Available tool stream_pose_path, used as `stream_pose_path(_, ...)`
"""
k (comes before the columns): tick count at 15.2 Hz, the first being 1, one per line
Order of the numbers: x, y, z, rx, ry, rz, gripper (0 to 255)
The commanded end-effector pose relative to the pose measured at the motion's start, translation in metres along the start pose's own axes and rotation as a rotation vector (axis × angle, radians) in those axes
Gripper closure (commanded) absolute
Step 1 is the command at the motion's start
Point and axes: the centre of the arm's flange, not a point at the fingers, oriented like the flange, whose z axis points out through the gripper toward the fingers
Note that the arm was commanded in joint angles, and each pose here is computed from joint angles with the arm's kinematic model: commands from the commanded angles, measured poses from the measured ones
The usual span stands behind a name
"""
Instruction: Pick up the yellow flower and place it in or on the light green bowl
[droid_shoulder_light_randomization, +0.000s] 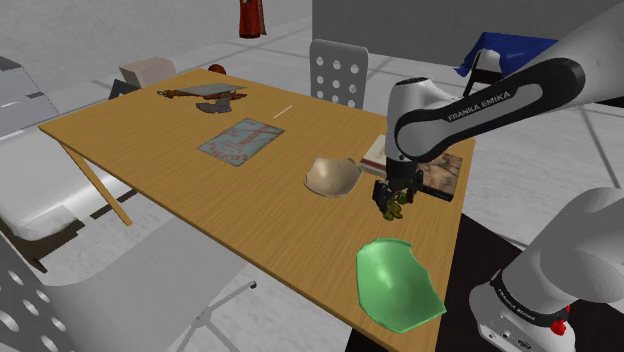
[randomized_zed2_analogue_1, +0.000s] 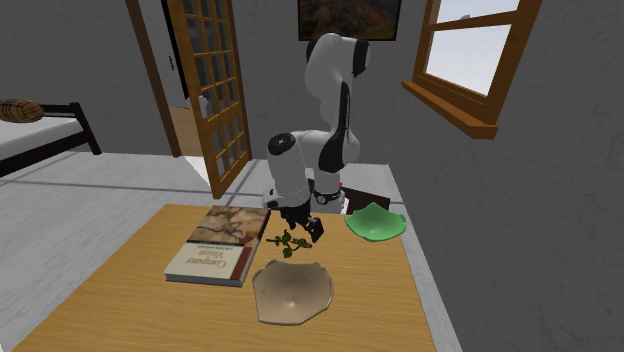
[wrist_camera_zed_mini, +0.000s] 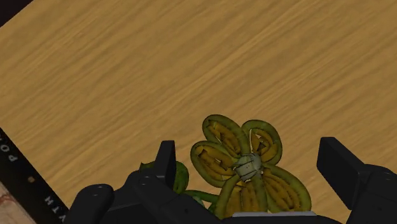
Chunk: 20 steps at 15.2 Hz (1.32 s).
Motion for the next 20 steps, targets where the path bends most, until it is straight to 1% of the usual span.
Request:
stream_pose_path(1, 0.0, 0.001, 0.011, 0.0, 0.0, 0.001, 0)
stream_pose_path(4, 0.0, 0.001, 0.03, 0.0, 0.0, 0.001, 0)
stream_pose_path(12, 0.0, 0.001, 0.03, 0.0, 0.0, 0.001, 0)
stream_pose_path(13, 0.0, 0.001, 0.03, 0.0, 0.0, 0.001, 255)
stream_pose_path(20, 0.0, 0.001, 0.03, 0.0, 0.0, 0.001, 255)
